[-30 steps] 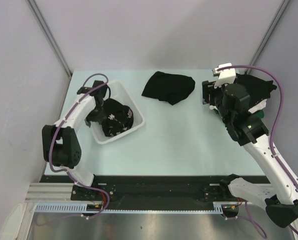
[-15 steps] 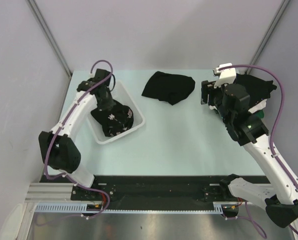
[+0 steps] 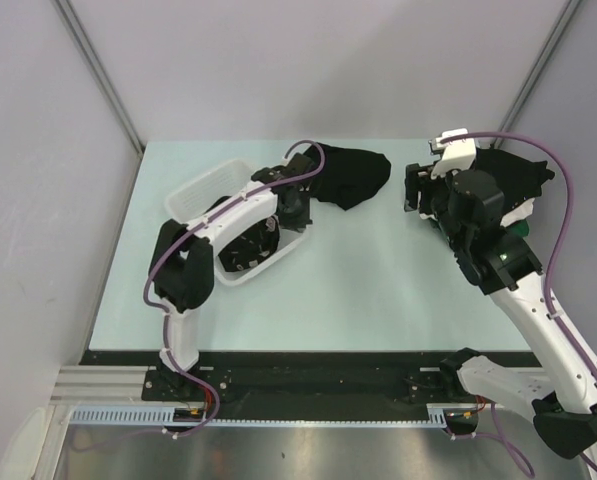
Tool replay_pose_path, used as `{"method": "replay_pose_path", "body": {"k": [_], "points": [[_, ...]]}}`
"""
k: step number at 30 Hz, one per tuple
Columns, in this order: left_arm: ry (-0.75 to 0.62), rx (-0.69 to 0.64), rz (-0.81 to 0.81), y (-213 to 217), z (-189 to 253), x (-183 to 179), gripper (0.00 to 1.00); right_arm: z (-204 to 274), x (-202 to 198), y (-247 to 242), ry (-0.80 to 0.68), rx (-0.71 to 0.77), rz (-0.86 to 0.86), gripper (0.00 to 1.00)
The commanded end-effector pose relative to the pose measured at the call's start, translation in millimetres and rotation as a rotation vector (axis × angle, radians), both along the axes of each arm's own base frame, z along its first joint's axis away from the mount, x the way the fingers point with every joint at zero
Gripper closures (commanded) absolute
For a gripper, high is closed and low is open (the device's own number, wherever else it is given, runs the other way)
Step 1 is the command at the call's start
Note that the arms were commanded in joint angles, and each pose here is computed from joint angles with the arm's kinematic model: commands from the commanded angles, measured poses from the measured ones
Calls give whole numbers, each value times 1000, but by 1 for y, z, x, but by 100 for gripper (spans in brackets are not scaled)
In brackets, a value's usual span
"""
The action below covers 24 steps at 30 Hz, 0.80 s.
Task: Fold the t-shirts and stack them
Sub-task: Move the tshirt to the center of the board
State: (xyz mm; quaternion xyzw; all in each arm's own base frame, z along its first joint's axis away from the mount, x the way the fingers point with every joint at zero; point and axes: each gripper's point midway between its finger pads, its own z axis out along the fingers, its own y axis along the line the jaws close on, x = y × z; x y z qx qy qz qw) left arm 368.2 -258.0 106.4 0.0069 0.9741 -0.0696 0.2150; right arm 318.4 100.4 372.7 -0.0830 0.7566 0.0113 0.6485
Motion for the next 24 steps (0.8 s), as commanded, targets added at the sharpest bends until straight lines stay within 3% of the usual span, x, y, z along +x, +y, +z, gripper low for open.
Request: {"method": "replay_pose_path", "body": {"k": [1,6,15,24], "points": [[-47,-77,7,-26,15,18,100,10,-12,-12,-25,1,-24,28],[-53,-102,8,-32,21,18,100,8,-14,-19,-19,-27,-47,28],[-194,-203,-16,-51,97,39,100,4,-9,-14,-7,-24,-34,28],[-30,-96,-45,-61,19,28,100,8,-11,-16,-21,-29,-36,28]]}}
